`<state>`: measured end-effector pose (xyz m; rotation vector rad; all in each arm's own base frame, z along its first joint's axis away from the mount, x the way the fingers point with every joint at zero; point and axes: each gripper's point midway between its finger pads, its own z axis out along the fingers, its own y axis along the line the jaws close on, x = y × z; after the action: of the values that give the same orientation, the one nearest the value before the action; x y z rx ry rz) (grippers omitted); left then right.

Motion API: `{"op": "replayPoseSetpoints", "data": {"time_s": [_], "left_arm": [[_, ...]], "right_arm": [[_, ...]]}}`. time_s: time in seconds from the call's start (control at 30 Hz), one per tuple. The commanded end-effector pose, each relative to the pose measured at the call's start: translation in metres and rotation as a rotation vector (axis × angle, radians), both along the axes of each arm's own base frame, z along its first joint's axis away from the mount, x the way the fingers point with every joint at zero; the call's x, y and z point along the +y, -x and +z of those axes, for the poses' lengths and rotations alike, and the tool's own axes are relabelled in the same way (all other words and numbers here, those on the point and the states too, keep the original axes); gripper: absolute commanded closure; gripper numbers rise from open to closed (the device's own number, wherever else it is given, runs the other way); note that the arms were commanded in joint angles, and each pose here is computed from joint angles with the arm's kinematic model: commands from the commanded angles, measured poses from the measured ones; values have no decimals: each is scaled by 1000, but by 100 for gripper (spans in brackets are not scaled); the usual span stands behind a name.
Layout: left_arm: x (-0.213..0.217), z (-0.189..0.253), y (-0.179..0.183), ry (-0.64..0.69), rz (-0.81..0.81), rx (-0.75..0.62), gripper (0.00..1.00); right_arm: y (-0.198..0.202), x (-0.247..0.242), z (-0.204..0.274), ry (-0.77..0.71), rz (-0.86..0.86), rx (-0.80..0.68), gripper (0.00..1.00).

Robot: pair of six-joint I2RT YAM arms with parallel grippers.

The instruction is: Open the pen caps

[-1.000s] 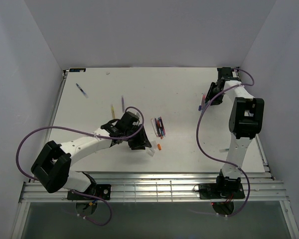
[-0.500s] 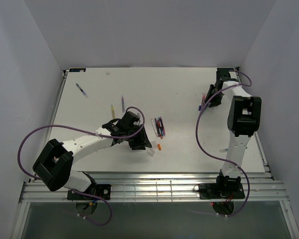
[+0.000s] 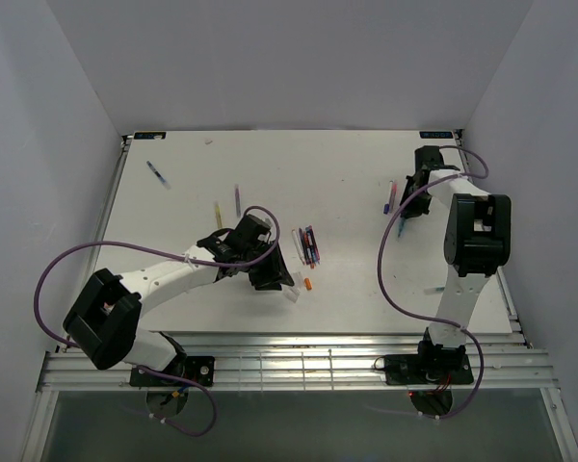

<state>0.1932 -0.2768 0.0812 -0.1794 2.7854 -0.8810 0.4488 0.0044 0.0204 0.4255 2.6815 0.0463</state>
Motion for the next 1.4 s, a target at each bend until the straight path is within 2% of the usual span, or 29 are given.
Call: {"op": "replayPoseSetpoints", "data": {"time_s": [0.0, 0.07, 0.17, 0.37, 0.5, 0.6, 0.8, 1.0, 1.23, 1.37], "left_arm": [[-12, 36, -10, 73, -17, -55, 50], [-15, 42, -11, 77, -31, -62, 50], [-26, 59, -19, 116, -59, -89, 49], [-55, 88, -31, 213, -150, -126, 47], [-65, 99, -38, 243, -165, -141, 47], [-67, 99, -41, 242, -155, -140, 46], [-59, 87, -41, 187, -110, -127, 38], [-61, 79, -34, 178, -123, -110, 37], [-73, 73, -32, 184, -153, -92, 38], [-79, 69, -26, 199, -175, -65, 45]], "right_arm": [[41, 3, 5, -3, 21, 71, 92], [44, 6, 21, -19, 26, 34, 92], [52, 27, 53, -120, 61, -20, 92], [93, 140, 103, -362, 308, -74, 92], [134, 216, 117, -463, 453, -52, 92], [153, 250, 124, -515, 509, -34, 92], [162, 274, 134, -551, 551, -26, 92], [170, 289, 131, -575, 564, -7, 92], [169, 301, 133, -586, 563, -6, 92], [166, 303, 133, -586, 554, -11, 92]]}}
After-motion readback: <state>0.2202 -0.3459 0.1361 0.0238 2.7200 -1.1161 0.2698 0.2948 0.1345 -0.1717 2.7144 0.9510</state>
